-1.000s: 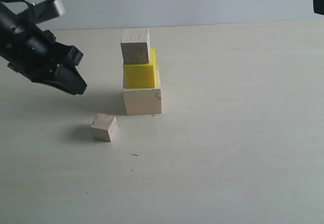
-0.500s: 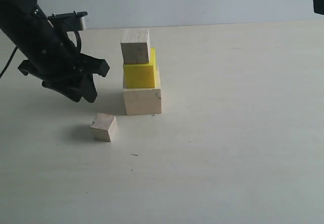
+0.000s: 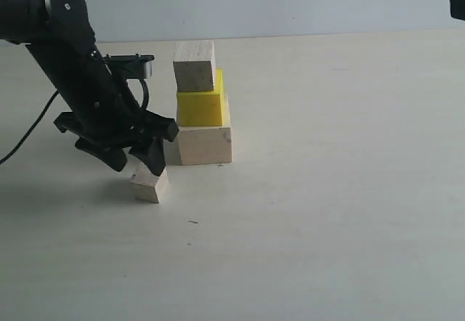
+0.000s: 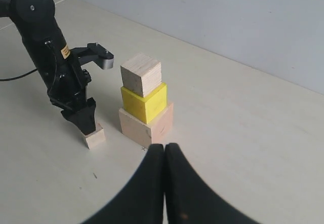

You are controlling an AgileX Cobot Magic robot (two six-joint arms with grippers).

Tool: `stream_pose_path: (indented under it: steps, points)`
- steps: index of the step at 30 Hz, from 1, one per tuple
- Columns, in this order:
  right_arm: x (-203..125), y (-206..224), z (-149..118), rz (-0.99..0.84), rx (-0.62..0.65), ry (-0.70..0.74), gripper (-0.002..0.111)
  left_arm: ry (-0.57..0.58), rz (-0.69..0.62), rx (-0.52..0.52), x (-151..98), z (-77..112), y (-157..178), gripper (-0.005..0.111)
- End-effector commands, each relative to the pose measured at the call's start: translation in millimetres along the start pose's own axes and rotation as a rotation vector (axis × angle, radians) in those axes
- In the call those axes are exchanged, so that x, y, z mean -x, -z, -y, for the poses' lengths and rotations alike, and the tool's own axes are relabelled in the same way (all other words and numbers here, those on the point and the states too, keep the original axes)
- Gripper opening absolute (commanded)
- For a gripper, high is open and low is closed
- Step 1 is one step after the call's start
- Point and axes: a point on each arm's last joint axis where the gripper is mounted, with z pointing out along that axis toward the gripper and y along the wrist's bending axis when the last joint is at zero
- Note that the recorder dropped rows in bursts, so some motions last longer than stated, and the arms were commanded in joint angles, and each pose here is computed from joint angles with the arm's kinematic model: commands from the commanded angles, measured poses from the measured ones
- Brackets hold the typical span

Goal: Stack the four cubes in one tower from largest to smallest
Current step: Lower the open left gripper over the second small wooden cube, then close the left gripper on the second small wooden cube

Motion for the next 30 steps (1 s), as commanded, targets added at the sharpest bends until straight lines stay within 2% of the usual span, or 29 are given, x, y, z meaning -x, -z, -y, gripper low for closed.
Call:
stream_pose_path:
  steps: [1, 7, 14, 18, 30]
  points:
    - [0, 2, 0, 0.015, -0.007, 0.004, 0.000, 0.022, 0.013, 0.013, 2, 5.5, -4, 0.062]
    - [0, 2, 0, 0.012, -0.005, 0.004, 0.000, 0.004, -0.040, 0.054, 3, -1.1, -22, 0.062]
    - [0, 2, 0, 0.011, -0.006, 0.006, 0.000, -0.050, -0.002, 0.016, 5, 12.9, -24, 0.062]
    - [0, 2, 0, 0.011, -0.006, 0.006, 0.000, -0.102, 0.012, 0.030, 5, 20.6, -27, 0.062]
    - [-1, 2, 0, 0.004, -0.003, -0.001, 0.000, -0.115, 0.015, 0.072, 5, 17.5, -27, 0.062]
